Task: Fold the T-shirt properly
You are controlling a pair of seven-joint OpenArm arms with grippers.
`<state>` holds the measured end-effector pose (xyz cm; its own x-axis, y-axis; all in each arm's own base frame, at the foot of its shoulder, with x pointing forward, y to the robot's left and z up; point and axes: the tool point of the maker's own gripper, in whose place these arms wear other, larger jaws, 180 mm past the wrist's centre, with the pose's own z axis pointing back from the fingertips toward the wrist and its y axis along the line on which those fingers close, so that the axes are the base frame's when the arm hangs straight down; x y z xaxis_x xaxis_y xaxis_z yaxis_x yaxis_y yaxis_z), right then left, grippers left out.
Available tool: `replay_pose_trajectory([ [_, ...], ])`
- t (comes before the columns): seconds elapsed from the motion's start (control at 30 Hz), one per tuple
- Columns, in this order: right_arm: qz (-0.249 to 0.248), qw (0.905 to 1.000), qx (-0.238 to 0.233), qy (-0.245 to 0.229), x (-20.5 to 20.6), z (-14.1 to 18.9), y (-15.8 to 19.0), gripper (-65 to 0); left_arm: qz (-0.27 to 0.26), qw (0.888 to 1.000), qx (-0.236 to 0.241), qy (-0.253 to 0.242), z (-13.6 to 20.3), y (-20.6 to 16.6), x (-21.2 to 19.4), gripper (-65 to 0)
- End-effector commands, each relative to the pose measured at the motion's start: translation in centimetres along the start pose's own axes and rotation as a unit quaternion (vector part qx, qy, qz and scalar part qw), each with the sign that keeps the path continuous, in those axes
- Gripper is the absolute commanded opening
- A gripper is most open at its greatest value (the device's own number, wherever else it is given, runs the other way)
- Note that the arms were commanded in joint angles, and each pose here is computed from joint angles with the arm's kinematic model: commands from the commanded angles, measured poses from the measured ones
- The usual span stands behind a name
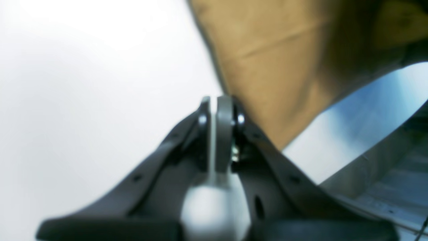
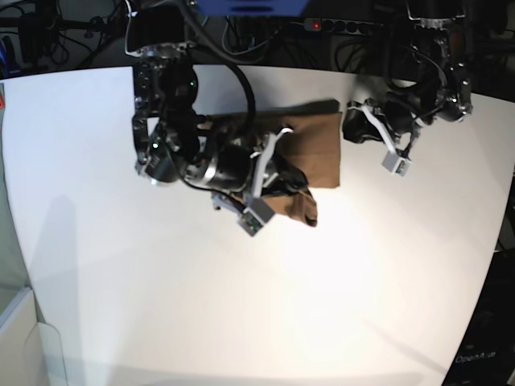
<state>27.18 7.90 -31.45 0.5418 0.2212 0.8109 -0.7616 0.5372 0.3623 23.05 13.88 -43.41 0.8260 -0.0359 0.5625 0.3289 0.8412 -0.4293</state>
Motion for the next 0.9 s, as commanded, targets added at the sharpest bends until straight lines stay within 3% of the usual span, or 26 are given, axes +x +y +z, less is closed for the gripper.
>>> replay_pose_trajectory([
  [0.0,0.012,0.9993,0.013,-0.034,2.1,0.0,0.7,-59.2,-0.012,1.0,-0.001,-0.019,0.0,0.2,1.6,-61.8],
  [0.23,0.029,0.9974,0.045,-0.048,2.9,-1.0,3.1,-59.2,-0.021,0.999,-0.024,-0.002,-2.3,-1.5,0.6,-61.8],
  [0.5,0.0,0.9974,0.061,-0.039,1.4,-2.5,3.0,-58.9,-0.018,0.999,-0.028,0.0,-2.5,-2.0,0.4,-61.8],
  [0.87,0.007,0.9979,0.056,-0.032,1.2,-2.2,2.5,-58.8,-0.018,1.0,-0.025,0.001,-2.3,-1.8,0.4,-61.8],
])
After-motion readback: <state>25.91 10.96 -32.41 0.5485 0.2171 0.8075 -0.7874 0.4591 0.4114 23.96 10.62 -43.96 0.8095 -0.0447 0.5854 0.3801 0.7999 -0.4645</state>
